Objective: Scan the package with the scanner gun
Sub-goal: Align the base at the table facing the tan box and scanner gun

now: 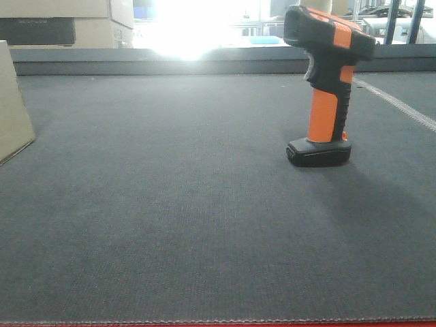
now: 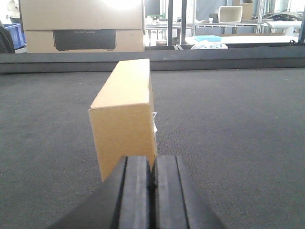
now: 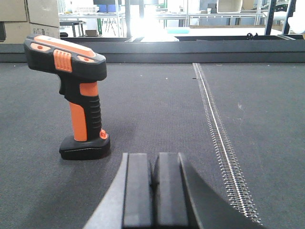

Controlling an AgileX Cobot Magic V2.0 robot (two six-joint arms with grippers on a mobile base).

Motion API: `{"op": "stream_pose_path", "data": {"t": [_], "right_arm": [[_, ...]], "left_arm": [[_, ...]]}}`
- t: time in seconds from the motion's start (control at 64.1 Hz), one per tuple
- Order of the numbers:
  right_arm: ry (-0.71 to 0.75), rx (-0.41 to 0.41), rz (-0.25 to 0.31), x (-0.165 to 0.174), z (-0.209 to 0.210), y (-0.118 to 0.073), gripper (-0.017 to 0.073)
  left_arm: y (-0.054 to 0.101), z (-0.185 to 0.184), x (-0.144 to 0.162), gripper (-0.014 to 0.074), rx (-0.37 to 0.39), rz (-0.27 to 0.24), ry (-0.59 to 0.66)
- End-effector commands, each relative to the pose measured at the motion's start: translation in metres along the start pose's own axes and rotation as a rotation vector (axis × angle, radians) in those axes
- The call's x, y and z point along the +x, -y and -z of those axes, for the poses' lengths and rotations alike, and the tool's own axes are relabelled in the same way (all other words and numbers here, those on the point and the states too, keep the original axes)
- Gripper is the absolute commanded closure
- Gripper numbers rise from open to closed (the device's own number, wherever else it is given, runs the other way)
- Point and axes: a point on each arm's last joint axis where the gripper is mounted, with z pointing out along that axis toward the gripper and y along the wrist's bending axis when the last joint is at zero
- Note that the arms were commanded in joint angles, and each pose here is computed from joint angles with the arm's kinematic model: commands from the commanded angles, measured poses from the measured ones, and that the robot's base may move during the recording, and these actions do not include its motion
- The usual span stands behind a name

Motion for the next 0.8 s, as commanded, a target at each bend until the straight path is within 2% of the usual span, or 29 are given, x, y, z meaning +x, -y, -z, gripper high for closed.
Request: {"op": "stream_pose_path", "data": {"t": [0.0,0.78], "right_arm": [[0.026,0.004,0.005,-0.0022,0.0003,0.0002,0.0712],[0.026,0.004,0.005,-0.0022,0.0003,0.0002,0.0712]], "left_arm": [[0.0004,0.0004,-0.003,0.0704,0.008,0.004,0.023],[0.0001,0.0004,-0.0029,0.0704,0.003,0.004,0.023]]}}
